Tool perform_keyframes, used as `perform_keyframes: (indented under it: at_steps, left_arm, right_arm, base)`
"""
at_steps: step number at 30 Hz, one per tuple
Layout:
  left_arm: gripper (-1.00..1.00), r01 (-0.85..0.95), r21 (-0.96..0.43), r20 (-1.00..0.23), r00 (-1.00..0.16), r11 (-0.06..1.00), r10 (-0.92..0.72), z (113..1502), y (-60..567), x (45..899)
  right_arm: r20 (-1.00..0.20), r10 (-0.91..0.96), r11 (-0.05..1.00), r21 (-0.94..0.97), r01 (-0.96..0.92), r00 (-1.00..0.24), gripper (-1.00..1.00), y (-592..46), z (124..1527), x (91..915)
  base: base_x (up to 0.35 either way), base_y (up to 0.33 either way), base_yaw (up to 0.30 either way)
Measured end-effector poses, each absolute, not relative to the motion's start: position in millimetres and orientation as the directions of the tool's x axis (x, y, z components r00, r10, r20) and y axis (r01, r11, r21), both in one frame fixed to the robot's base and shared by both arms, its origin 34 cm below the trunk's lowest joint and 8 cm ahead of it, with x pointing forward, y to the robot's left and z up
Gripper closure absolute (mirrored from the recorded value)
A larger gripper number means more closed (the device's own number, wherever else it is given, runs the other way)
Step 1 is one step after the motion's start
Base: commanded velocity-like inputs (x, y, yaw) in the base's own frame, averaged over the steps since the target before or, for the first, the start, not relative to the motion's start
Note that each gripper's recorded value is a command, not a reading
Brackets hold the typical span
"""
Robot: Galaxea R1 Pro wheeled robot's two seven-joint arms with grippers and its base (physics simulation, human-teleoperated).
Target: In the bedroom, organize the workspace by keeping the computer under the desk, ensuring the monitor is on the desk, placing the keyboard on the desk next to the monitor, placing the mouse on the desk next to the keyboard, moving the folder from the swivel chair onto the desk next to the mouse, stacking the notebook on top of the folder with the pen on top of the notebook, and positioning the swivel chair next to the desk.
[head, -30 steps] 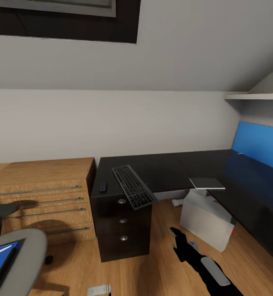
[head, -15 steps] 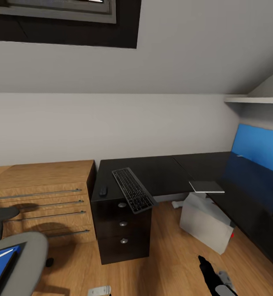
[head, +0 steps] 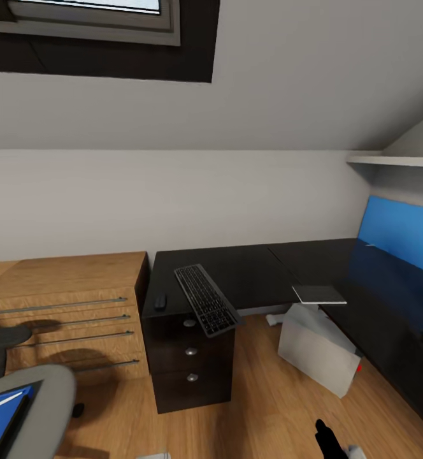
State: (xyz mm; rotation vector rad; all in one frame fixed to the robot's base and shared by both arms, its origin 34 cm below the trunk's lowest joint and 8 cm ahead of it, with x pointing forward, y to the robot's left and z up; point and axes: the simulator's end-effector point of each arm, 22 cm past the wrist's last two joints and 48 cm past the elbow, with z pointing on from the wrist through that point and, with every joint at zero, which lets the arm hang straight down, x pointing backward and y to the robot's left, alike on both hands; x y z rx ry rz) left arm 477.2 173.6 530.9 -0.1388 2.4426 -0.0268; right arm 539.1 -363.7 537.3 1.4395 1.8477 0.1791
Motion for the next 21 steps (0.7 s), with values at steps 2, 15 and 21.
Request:
perform_keyframes:
  at_steps: [2,15,21]
  left_arm:
    - [-1.0,-0.093,-0.056,-0.638,-0.763,0.994,-0.107,534,174,477]
    - [-1.0,-0.097,-0.055,-0.645,-0.756,0.994,-0.11,559,175,481]
    - [-1.0,-0.312,0.125,-0.663,-0.733,0.942,-0.155,580,220,475]
  right_arm:
    - [-0.488,0.87,0.366,0.534,0.762,-0.076,-1.0,-362,541,540]
    - [-0.546,0.834,0.409,0.512,0.755,-0.081,-1.0,-344,565,537]
    - [-0.566,0.822,0.404,0.492,0.771,-0.07,-1.0,-336,571,525]
  base:
    - [0.0,0.0,0.0]
    - [0.0,0.0,0.0]
    - [0.0,0.0,0.0]
